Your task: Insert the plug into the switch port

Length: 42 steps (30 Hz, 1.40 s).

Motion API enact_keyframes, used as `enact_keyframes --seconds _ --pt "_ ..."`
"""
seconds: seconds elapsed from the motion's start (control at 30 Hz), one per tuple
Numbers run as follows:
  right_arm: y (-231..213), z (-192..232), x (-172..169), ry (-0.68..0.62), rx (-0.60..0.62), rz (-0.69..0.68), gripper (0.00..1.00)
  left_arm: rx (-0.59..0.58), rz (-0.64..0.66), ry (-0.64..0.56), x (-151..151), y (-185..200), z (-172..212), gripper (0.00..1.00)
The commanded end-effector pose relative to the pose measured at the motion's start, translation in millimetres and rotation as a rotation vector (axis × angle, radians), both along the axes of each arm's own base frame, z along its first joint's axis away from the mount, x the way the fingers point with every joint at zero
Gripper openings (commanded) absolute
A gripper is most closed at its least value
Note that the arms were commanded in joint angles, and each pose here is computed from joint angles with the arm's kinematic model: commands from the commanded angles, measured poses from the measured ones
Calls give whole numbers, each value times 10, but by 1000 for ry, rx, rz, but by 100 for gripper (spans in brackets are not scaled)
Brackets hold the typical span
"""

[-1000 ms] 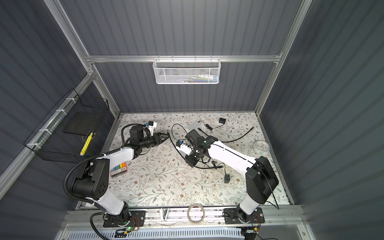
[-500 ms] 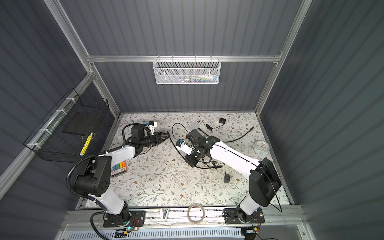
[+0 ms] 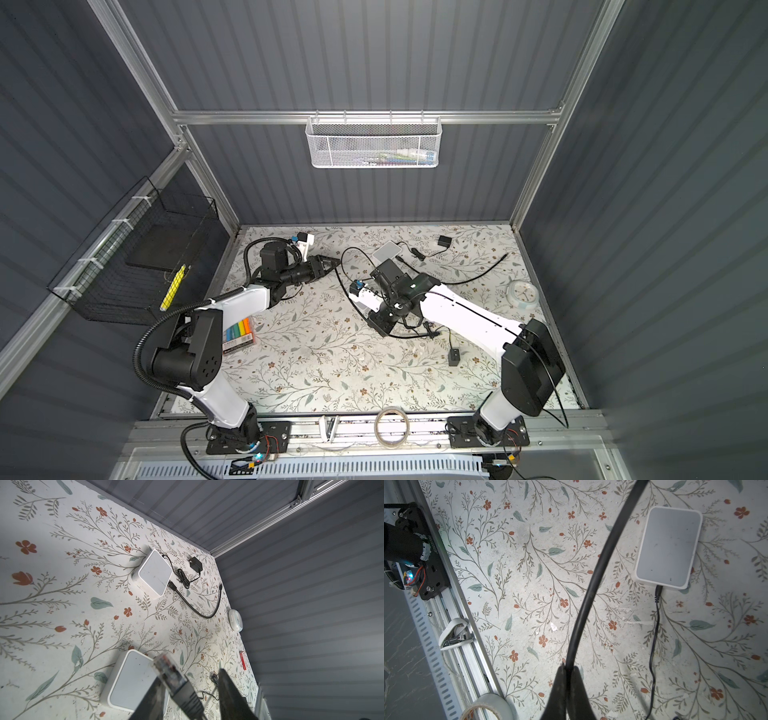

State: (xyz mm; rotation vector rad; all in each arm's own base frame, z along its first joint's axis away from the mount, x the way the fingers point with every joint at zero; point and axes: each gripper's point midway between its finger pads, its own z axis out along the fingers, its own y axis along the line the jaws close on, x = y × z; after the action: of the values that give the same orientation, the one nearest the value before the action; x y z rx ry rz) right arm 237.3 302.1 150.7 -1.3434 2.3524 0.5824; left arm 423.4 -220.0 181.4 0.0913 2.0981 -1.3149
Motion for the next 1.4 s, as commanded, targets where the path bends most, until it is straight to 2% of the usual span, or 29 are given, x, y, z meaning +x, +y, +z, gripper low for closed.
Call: enact_keyframes --seconds 0.0,0.2,0.4,0.43,0.5,0.53,0.73,0.9,1.0,1.23,1.37 --pt "13 -69 -13 8 -11 12 0 -7 -27 -50 -16 -18 127 28" --pt "-36 -101 -4 0 -29 -3 0 -5 -28 -55 -41 -5 142 11" --pt "-68 -138 31 -13 -51 -20 1 -6 -14 -58 -33 33 167 4" --pt "-81 -152 44 -15 -58 -28 7 -4 -11 -61 -33 37 172 4" --pt "-98 -175 74 -28 -73 -34 11 4 -3 -61 -39 51 174 4" --pt "-115 -183 110 -40 -84 -47 18 8 0 -62 -44 57 179 3" --pt "-54 78 387 -178 -49 -91 31 50 78 -31 -82 179 155 3" --pt "305 392 719 -292 87 -110 33 19 185 25 -122 284 168 3" --pt "564 411 849 -323 125 -78 33 6 242 64 -171 348 173 4" --pt "1060 252 855 -273 157 23 33 -21 308 145 -333 443 148 6" --pt "1184 178 829 -253 163 47 33 -21 319 162 -393 467 146 7"
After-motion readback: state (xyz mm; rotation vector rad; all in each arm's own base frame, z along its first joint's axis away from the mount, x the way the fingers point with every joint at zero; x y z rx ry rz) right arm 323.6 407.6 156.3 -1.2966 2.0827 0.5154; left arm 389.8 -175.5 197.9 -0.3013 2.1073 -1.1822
